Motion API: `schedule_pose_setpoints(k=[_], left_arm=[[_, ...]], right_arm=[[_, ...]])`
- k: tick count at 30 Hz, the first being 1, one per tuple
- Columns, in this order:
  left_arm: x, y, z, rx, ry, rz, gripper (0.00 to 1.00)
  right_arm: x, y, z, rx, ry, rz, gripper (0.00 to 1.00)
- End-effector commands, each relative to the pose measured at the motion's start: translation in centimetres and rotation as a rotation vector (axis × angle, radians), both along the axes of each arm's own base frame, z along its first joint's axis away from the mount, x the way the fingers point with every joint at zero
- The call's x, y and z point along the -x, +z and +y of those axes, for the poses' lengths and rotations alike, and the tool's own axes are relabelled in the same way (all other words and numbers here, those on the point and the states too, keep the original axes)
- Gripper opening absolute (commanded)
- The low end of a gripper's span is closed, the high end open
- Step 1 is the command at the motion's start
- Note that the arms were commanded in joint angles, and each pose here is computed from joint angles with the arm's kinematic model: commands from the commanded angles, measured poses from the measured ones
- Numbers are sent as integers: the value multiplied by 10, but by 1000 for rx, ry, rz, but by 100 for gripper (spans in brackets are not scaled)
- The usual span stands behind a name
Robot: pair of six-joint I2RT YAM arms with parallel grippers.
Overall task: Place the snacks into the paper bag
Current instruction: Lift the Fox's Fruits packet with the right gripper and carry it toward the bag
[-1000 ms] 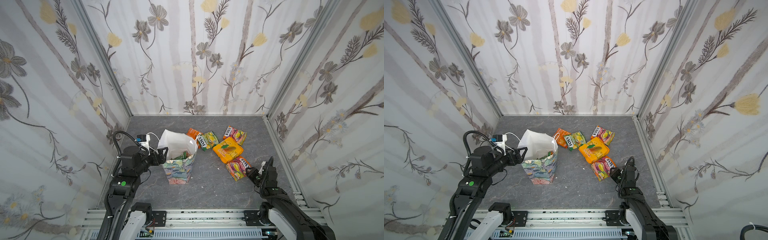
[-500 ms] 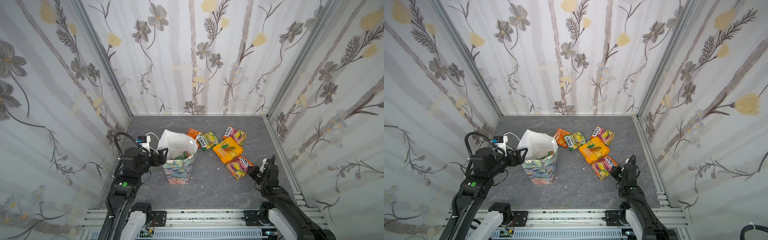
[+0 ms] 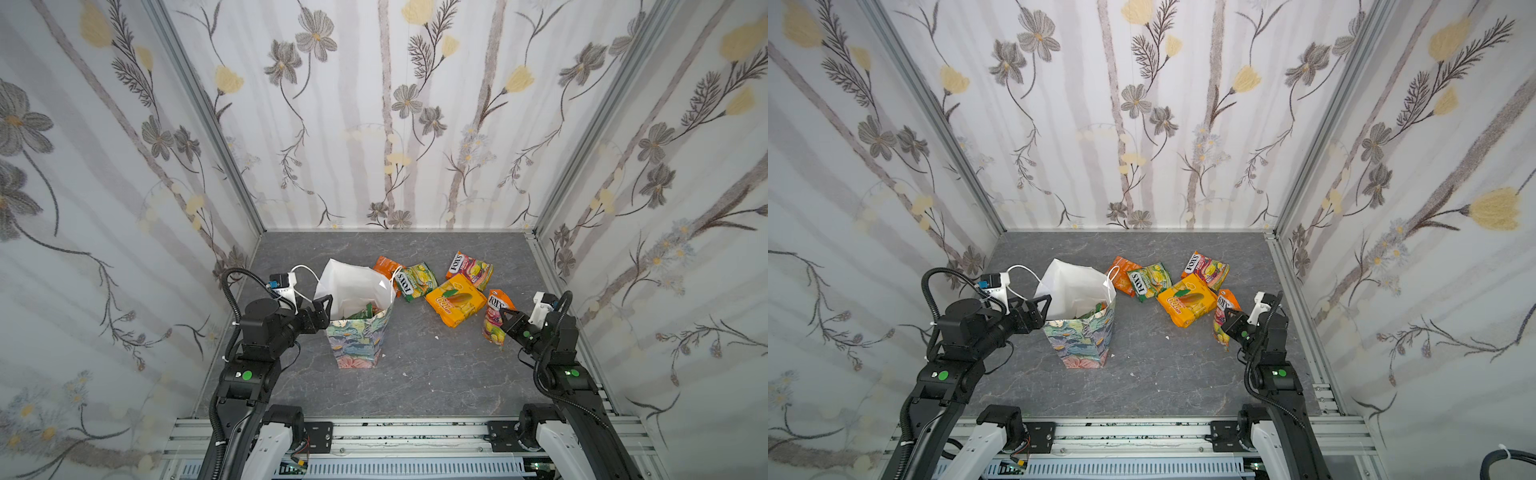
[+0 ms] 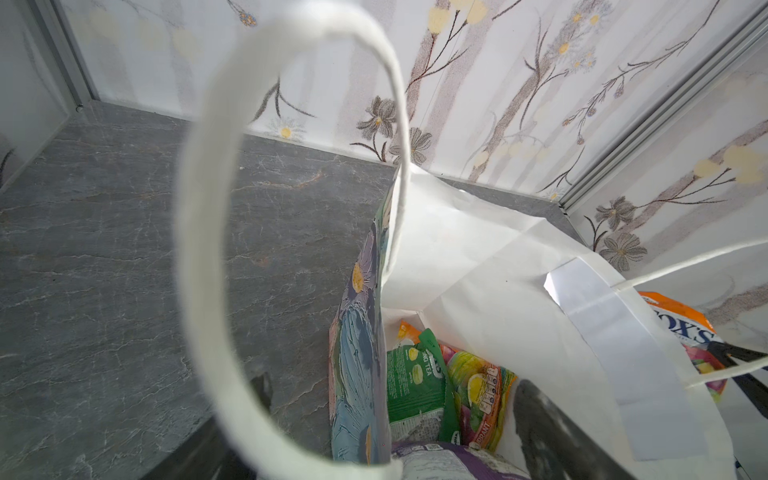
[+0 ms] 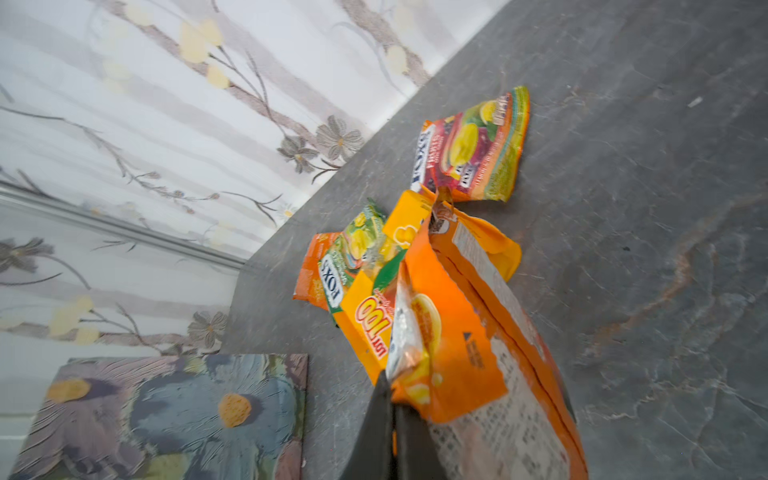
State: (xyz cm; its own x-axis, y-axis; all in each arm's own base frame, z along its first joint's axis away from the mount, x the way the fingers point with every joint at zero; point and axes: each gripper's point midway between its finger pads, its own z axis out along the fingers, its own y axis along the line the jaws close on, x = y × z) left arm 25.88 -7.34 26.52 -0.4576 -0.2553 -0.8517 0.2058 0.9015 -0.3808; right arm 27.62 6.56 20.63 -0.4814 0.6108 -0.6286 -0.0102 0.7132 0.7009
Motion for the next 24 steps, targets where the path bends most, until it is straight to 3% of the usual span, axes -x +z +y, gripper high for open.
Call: schedule_pose_setpoints(k=[1,10,24], left_arm=[[-5,4,1,4,13,-21,90],[-4,5,2,1,16,-26,91],[-4,3,-1,1,-3,-21,92]], right_arm=[[4,47,22,35,114,-106,0],[19,168,89,88,394,-326,0],[19,258,164,154,559,-487,0]])
